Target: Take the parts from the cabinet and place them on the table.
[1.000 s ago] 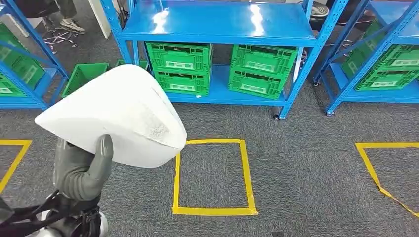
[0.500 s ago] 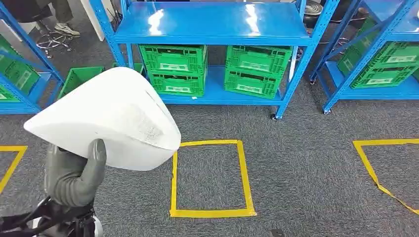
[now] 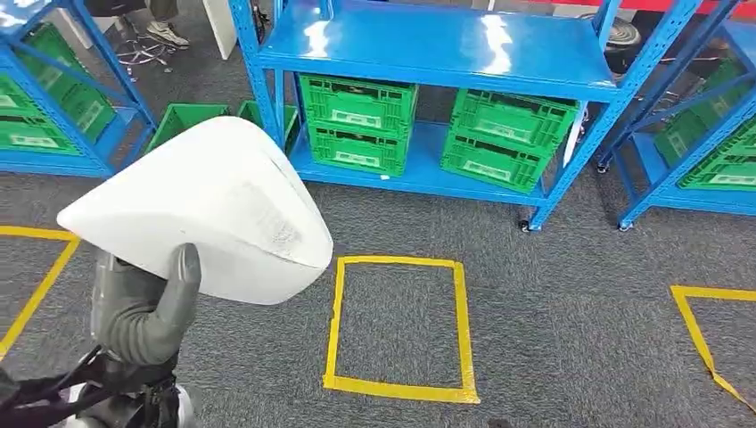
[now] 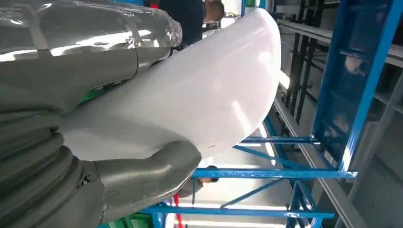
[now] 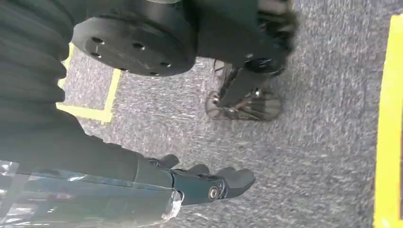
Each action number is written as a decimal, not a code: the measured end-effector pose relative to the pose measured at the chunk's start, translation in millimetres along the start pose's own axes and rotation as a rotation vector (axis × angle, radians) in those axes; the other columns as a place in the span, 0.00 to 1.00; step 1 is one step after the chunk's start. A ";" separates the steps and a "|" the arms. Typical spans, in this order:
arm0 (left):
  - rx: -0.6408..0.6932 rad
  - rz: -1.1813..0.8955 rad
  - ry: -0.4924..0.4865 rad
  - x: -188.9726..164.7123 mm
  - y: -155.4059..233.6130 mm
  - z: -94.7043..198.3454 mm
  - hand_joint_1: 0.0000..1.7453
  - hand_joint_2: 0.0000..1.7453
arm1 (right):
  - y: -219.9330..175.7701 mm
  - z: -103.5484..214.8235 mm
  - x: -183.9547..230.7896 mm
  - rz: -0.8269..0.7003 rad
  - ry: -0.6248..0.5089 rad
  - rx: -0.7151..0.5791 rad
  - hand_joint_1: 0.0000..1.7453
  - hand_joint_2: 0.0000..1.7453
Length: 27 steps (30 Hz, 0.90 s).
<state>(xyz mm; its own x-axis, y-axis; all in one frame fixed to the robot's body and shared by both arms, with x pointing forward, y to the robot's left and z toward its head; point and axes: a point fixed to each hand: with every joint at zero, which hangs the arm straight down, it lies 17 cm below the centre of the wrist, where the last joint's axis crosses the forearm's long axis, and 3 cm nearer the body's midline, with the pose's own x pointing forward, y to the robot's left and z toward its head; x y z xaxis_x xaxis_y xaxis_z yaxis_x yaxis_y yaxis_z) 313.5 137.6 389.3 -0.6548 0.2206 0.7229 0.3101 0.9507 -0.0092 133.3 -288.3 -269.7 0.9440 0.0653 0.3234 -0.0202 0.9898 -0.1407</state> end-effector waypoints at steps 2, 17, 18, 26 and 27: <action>0.002 0.000 0.001 0.1 0.2 0.3 1.00 1.00 | -2.3 -0.3 0.3 0.002 -0.001 -0.002 0.00 1.00; 0.012 0.002 0.003 1.2 2.0 2.2 1.00 1.00 | -1.5 -0.4 2.2 0.009 -0.005 0.000 0.00 1.00; 0.012 0.003 0.003 1.5 2.0 2.8 1.00 1.00 | -1.3 -0.4 1.8 0.009 -0.004 0.001 0.00 1.00; 0.031 -0.009 0.003 3.4 8.1 6.8 1.00 1.00 | 1.6 0.4 -3.5 0.021 0.011 0.003 0.00 1.00; 0.035 -0.009 0.010 1.9 8.8 9.0 1.00 1.00 | 1.3 0.4 -4.5 0.023 0.015 0.002 0.00 1.00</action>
<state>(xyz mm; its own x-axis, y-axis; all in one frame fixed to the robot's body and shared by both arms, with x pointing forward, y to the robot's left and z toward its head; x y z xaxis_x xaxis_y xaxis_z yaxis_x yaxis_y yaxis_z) 308.8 148.3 384.4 -0.6505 0.2101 0.7299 0.2797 0.9597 -0.0271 128.8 -287.3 -271.0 0.9480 0.0861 0.3065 -0.0425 0.9883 -0.1462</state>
